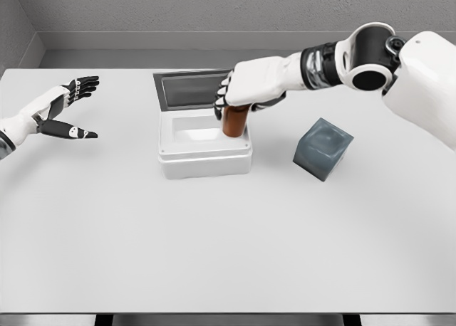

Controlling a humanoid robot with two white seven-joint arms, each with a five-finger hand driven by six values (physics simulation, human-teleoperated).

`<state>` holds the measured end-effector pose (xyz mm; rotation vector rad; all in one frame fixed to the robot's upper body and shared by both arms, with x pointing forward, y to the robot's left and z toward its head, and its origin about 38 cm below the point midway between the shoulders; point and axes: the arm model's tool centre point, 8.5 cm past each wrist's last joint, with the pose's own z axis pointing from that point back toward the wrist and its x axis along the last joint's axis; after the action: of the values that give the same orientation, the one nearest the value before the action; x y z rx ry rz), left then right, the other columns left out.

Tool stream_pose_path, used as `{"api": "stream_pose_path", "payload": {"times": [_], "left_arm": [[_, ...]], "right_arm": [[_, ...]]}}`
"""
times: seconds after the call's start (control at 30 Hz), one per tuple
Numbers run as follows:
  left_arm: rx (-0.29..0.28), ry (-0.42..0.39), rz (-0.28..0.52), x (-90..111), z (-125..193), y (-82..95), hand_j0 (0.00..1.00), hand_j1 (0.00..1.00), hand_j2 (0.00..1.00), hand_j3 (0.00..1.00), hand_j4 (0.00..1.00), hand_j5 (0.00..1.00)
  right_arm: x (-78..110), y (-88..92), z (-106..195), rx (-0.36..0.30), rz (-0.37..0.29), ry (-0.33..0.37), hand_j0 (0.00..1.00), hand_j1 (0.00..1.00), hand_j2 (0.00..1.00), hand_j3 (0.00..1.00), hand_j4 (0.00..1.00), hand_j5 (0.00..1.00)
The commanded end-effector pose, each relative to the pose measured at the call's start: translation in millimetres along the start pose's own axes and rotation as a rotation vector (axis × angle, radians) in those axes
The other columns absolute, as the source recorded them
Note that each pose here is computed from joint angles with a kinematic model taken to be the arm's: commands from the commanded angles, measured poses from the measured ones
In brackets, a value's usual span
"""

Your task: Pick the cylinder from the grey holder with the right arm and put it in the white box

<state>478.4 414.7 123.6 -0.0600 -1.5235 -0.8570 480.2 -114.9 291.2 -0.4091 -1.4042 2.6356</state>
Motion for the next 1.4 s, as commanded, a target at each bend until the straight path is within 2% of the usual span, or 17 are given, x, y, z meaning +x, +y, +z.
{"api": "stream_pose_path", "payload": {"times": [0.0,0.07,0.13,0.2,0.27,0.37,0.47,0.6,0.7,0.8,0.87,0.9,0.93,1.07,1.13,1.2,1.37], "left_arm": [[0.005,-0.004,0.005,0.6,0.0,0.7,1.0,1.0,1.0,1.0,1.0,1.0],[0.007,-0.005,0.004,1.2,0.3,1.9,1.0,1.0,1.0,1.0,1.0,1.0],[0.006,-0.003,0.004,0.6,0.6,1.3,1.0,1.0,1.0,1.0,1.0,1.0],[0.006,-0.004,0.003,1.2,0.3,1.9,1.0,1.0,1.0,1.0,1.0,1.0],[0.006,-0.004,0.003,1.2,0.3,1.9,1.0,1.0,1.0,1.0,1.0,1.0],[0.008,-0.004,0.003,1.2,0.9,2.5,1.0,1.0,1.0,1.0,1.0,1.0],[0.008,-0.004,0.003,1.2,0.9,2.5,1.0,1.0,1.0,1.0,1.0,1.0],[0.008,-0.004,0.003,1.2,0.9,2.5,1.0,1.0,1.0,1.0,1.0,1.0],[0.008,-0.004,0.003,1.2,0.9,2.5,1.0,1.0,1.0,1.0,1.0,1.0],[0.019,-0.01,0.0,5.1,1.0,8.9,1.0,1.0,1.0,1.0,1.0,1.0],[0.042,-0.048,0.02,23.0,-12.1,19.6,1.0,1.0,1.0,1.0,1.0,1.0],[0.036,-0.068,0.021,33.4,-19.3,20.7,1.0,1.0,1.0,1.0,1.0,1.0],[0.02,-0.11,0.013,46.9,-31.1,16.6,1.0,1.0,1.0,1.0,1.0,1.0],[-0.008,-0.177,0.027,67.7,-61.4,1.4,1.0,1.0,1.0,1.0,1.0,1.0],[-0.028,-0.206,0.031,75.7,-71.5,-8.3,1.0,1.0,1.0,1.0,1.0,1.0],[-0.074,-0.213,0.013,79.1,-77.8,-20.9,1.0,1.0,1.0,1.0,1.0,1.0],[-0.129,-0.256,-0.008,92.7,-84.6,-37.8,1.0,1.0,1.0,1.0,1.0,1.0]], "right_arm": [[3.5,-7.3,1.6,-0.017,0.014,-0.007,0.85,0.85,0.85,0.85,0.85,0.85],[6.8,-21.1,14.2,-0.049,0.052,-0.002,0.92,0.92,0.92,0.92,0.92,0.92],[5.1,-34.4,42.2,-0.095,0.088,0.035,1.0,1.0,1.0,1.0,1.0,1.0],[20.6,-45.0,73.4,-0.123,0.163,0.046,1.0,1.0,1.0,1.0,1.0,1.0],[23.2,-53.3,118.2,-0.162,0.2,0.108,1.0,1.0,1.0,1.0,1.0,1.0],[8.0,-37.5,188.3,-0.203,0.097,0.213,1.0,1.0,1.0,1.0,1.0,1.0],[2.1,-7.4,224.2,-0.146,0.042,0.303,1.0,1.0,1.0,1.0,1.0,1.0],[4.0,21.1,219.1,-0.105,-0.02,0.293,1.0,1.0,1.0,1.0,1.0,1.0],[13.0,44.8,192.6,-0.056,-0.065,0.224,1.0,1.0,1.0,1.0,1.0,1.0],[12.9,46.1,191.6,-0.051,-0.067,0.222,1.0,1.0,1.0,1.0,1.0,1.0],[13.3,45.8,191.4,-0.051,-0.066,0.221,1.0,1.0,1.0,1.0,1.0,1.0],[13.3,45.8,191.4,-0.051,-0.066,0.221,1.0,1.0,1.0,1.0,1.0,1.0],[12.9,46.3,192.2,-0.05,-0.067,0.224,1.0,1.0,1.0,1.0,1.0,1.0],[12.9,45.3,193.1,-0.051,-0.064,0.225,1.0,1.0,1.0,1.0,1.0,1.0],[11.6,43.7,196.4,-0.054,-0.061,0.234,1.0,1.0,1.0,1.0,1.0,1.0],[10.9,44.2,197.2,-0.053,-0.064,0.236,1.0,1.0,1.0,1.0,1.0,1.0],[10.8,48.3,196.3,-0.043,-0.069,0.238,1.0,1.0,1.0,1.0,1.0,1.0]]}}
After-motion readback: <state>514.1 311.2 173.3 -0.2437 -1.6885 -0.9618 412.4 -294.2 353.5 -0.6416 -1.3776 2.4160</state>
